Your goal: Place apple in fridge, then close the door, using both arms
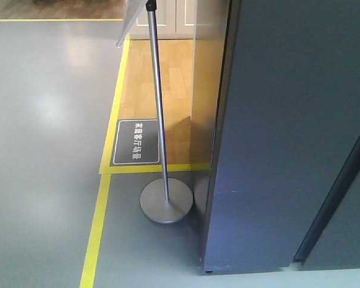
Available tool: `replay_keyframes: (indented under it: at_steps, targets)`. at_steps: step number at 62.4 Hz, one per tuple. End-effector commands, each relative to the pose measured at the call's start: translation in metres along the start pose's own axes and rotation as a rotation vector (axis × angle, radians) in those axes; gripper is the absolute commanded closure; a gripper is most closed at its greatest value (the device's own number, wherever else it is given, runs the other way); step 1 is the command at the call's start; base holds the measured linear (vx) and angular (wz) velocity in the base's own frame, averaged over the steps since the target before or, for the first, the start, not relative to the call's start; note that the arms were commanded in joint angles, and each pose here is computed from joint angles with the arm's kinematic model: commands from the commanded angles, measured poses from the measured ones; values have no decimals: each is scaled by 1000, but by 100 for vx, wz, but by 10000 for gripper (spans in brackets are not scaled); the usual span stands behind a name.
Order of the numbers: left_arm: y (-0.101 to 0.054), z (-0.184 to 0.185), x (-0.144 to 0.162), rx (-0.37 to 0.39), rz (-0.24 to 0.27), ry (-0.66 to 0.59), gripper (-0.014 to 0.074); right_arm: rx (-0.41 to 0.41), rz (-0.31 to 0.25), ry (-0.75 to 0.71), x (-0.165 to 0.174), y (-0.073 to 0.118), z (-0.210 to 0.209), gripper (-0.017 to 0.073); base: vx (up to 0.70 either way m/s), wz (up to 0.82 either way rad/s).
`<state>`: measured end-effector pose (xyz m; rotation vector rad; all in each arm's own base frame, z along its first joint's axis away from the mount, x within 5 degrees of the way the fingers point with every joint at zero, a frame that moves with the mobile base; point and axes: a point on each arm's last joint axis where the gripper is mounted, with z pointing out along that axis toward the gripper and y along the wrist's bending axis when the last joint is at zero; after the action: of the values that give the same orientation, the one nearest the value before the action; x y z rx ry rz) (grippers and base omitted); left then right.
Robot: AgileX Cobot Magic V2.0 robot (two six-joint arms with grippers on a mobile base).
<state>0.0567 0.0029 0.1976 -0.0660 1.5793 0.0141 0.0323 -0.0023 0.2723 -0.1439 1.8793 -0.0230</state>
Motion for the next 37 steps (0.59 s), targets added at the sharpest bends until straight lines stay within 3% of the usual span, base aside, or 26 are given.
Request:
replay_keyframes:
  at_steps: [1, 14, 25, 37]
  targets:
    - [0, -1, -1, 3, -11, -76, 600, 28, -19, -233, -1, 2, 10, 563, 0, 0]
    - [0, -1, -1, 3, -11, -76, 600, 75, 46, -375, 31, 5, 27, 563, 0, 0]
    - [0, -1, -1, 3, -11, -76, 600, 61, 82, -388, 53, 7, 41, 563, 0, 0]
    - [0, -1, -1, 3, -11, -76, 600, 54, 85, -413, 58, 8, 44, 563, 0, 0]
